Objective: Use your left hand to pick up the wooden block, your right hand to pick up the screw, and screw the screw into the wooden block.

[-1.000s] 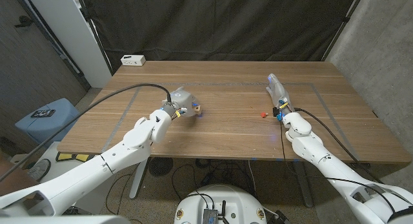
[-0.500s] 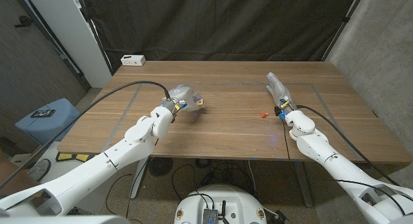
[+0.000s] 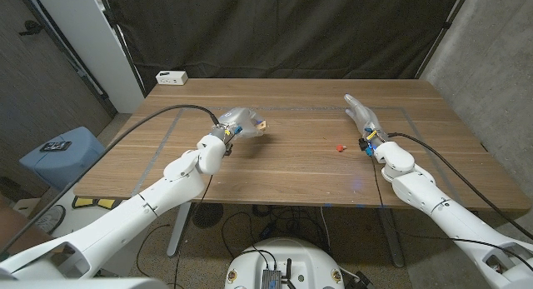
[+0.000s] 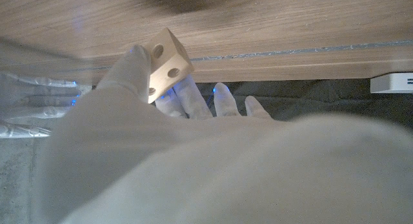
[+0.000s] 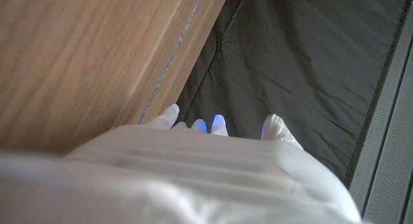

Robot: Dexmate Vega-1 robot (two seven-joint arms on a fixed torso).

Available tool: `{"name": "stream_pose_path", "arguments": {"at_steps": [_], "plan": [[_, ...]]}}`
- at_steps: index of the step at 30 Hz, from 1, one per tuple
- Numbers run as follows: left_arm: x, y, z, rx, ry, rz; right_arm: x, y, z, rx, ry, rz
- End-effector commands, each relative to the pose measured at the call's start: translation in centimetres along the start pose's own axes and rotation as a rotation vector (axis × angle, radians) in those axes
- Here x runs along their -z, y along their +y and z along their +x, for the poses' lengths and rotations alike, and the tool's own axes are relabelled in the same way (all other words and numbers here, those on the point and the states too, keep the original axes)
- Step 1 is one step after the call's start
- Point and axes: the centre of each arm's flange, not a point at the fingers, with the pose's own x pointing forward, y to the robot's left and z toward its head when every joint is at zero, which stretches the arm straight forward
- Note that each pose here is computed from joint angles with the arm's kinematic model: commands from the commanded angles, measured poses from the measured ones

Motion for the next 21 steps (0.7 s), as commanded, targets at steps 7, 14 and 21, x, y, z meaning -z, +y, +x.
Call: {"name": "stream_pose_path", "arguments": {"at_steps": [7, 14, 21], "plan": [[-0.4, -1.0, 1.4, -0.011, -0.04, -0.277, -2.0, -1.1, -1.9, -0.064, 0.007, -0.177], [-0.2, -1.8, 1.8, 0.001, -0.033, -0.413, -2.8, -1.7, -2.8, -0.087, 0.038, -0.248], [-0.2, -2.3, 2.3, 0.004, -0.036, -0.496, -3.5, -1.9, -3.6, -0.113, 0.061, -0.31]]}}
